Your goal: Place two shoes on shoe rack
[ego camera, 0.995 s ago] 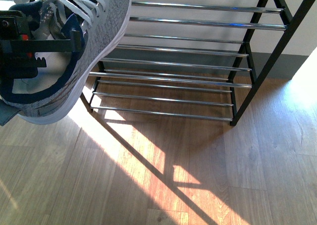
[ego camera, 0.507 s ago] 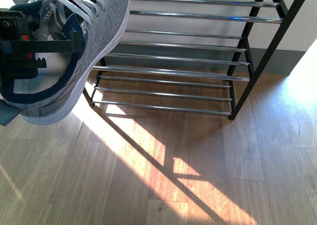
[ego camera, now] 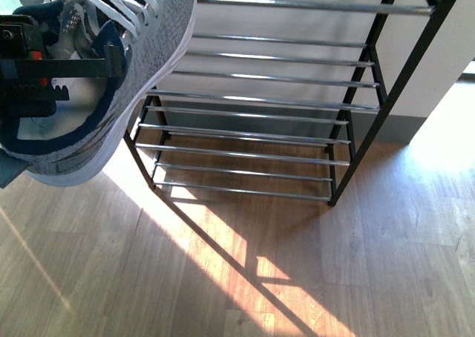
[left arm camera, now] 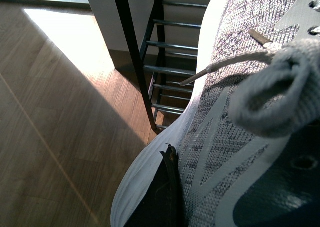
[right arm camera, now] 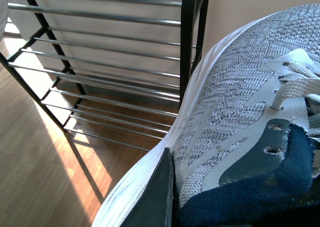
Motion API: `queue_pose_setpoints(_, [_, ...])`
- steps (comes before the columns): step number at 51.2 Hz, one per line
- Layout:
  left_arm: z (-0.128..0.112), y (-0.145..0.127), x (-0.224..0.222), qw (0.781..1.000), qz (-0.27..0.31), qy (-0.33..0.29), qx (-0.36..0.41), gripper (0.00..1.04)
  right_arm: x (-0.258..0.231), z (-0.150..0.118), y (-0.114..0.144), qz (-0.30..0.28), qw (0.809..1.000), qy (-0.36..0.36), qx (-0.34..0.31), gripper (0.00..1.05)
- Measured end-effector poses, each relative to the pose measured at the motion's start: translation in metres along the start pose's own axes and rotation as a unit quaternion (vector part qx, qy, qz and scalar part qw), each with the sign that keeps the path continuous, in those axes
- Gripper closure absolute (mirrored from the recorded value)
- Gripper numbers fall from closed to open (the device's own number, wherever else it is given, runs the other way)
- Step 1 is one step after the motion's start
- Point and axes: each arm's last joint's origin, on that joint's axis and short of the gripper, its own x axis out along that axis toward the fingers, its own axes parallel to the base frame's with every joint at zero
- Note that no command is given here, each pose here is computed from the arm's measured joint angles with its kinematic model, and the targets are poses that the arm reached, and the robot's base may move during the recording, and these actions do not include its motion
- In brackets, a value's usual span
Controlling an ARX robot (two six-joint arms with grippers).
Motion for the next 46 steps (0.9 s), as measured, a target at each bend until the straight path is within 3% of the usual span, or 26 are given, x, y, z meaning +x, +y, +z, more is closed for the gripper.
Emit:
queue_pose_setpoints(32, [0.0, 0.0, 0.0, 1.0, 0.0, 0.0, 0.0, 1.03, 0.0, 0.0, 0.0, 0.001, 1.0, 0.0, 0.0, 1.03])
queue_pose_setpoints(40, [0.0, 0.0, 0.0, 1.0, 0.0, 0.0, 0.0, 1.03, 0.005, 0.007, 0.003, 0.08, 0.994, -0.065, 0.036, 1.03])
queue_pose_setpoints(46, [0.0, 0.0, 0.0, 1.0, -0.001, 0.0, 0.0, 1.03, 0.016, 0.021, 0.011, 0.102, 0.991, -0.066, 0.05, 1.03])
